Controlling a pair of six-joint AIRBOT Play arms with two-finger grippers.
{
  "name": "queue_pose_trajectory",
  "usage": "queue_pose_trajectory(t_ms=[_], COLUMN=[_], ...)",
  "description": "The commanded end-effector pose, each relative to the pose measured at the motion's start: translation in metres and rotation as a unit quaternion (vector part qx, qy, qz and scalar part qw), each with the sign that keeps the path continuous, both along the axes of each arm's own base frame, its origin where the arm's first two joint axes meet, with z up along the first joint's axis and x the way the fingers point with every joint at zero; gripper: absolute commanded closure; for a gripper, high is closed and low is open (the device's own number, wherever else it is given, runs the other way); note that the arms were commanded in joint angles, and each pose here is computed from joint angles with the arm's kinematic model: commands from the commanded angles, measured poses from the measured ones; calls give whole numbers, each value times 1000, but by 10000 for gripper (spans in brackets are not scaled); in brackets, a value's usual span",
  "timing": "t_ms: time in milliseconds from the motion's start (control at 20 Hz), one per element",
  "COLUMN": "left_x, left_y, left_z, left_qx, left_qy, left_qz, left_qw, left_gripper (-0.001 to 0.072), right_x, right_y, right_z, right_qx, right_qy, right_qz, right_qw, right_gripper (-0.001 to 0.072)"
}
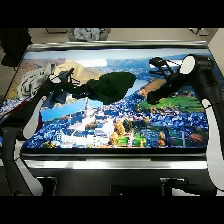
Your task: Fold the shirts.
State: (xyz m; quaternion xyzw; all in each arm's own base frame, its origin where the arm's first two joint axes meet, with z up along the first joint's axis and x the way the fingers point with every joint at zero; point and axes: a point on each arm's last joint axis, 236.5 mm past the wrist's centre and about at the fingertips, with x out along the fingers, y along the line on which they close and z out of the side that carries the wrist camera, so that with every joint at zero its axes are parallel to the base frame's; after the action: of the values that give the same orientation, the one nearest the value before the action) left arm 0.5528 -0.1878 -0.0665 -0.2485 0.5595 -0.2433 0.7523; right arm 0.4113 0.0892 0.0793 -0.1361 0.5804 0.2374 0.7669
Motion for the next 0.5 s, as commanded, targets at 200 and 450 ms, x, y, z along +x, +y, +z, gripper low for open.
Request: queue_pose_trajectory(t_ms=[200, 450], left_x=[3, 10], left_y=[-7, -7], left_z=[-12, -14], left_qx=[-4, -2], left_qy=[16, 7], left_qz=[23, 34], left_qw=[1000, 999], left_gripper=[209, 684], right_x=[-1, -2], right_y=[1, 4], right_z=[0, 0], right_qx=[2, 8], right_qy=[3, 3], right_qz=[1, 2], right_qw=[1000, 1000], right_gripper=[39, 39])
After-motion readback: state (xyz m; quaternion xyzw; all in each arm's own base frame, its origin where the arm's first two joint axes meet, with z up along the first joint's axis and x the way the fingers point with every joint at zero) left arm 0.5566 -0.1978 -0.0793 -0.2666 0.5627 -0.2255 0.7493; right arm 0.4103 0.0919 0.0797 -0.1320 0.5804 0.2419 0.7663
